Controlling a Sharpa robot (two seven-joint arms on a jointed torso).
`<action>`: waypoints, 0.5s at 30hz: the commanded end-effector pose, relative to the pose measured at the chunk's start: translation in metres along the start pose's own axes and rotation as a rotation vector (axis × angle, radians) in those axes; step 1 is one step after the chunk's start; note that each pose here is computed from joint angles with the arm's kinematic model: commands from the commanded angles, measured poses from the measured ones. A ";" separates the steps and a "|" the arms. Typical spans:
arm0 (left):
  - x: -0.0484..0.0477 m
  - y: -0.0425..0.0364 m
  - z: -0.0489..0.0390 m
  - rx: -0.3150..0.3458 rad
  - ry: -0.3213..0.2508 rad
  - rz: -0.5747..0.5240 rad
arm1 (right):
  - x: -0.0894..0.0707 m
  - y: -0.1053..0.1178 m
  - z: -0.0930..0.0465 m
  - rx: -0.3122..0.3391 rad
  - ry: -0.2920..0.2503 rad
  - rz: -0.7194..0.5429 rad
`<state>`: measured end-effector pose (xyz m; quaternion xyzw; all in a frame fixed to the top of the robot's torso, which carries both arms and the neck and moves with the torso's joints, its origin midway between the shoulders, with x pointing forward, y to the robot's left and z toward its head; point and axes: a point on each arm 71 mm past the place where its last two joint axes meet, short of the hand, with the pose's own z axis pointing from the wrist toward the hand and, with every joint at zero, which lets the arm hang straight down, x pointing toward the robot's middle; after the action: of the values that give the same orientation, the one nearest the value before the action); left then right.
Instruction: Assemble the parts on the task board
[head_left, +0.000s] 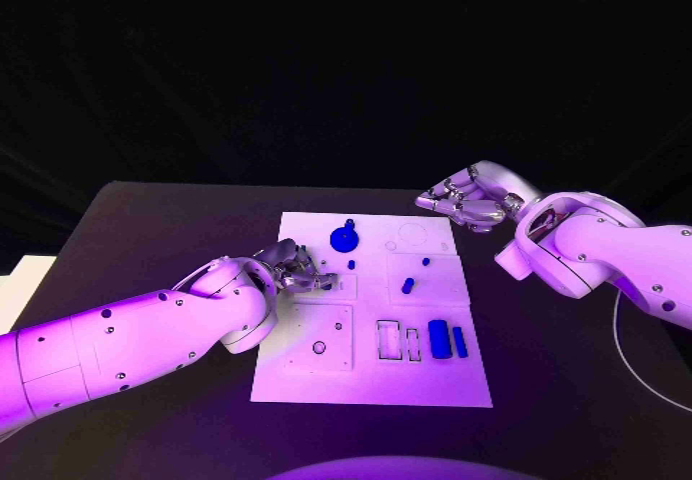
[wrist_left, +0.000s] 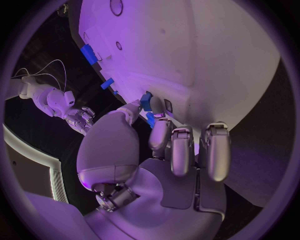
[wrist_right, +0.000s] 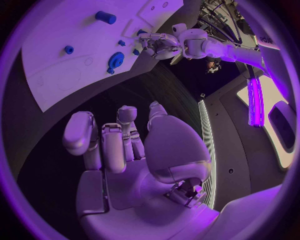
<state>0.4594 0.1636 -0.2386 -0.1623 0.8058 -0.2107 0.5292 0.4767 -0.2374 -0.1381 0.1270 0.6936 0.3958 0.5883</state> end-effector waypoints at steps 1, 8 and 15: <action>-0.0005 -0.0018 -0.0012 0.004 0.002 -0.012 | 0.001 0.001 0.000 -0.010 0.013 -0.001; -0.0032 -0.0031 -0.0030 0.006 0.000 -0.016 | 0.001 0.000 0.000 -0.010 0.014 -0.001; -0.0048 -0.0034 -0.0034 0.002 0.003 -0.013 | 0.001 0.000 0.000 -0.010 0.015 -0.001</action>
<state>0.4587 0.1647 -0.2324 -0.1661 0.8031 -0.2150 0.5302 0.4771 -0.2377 -0.1385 0.1274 0.6941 0.3957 0.5878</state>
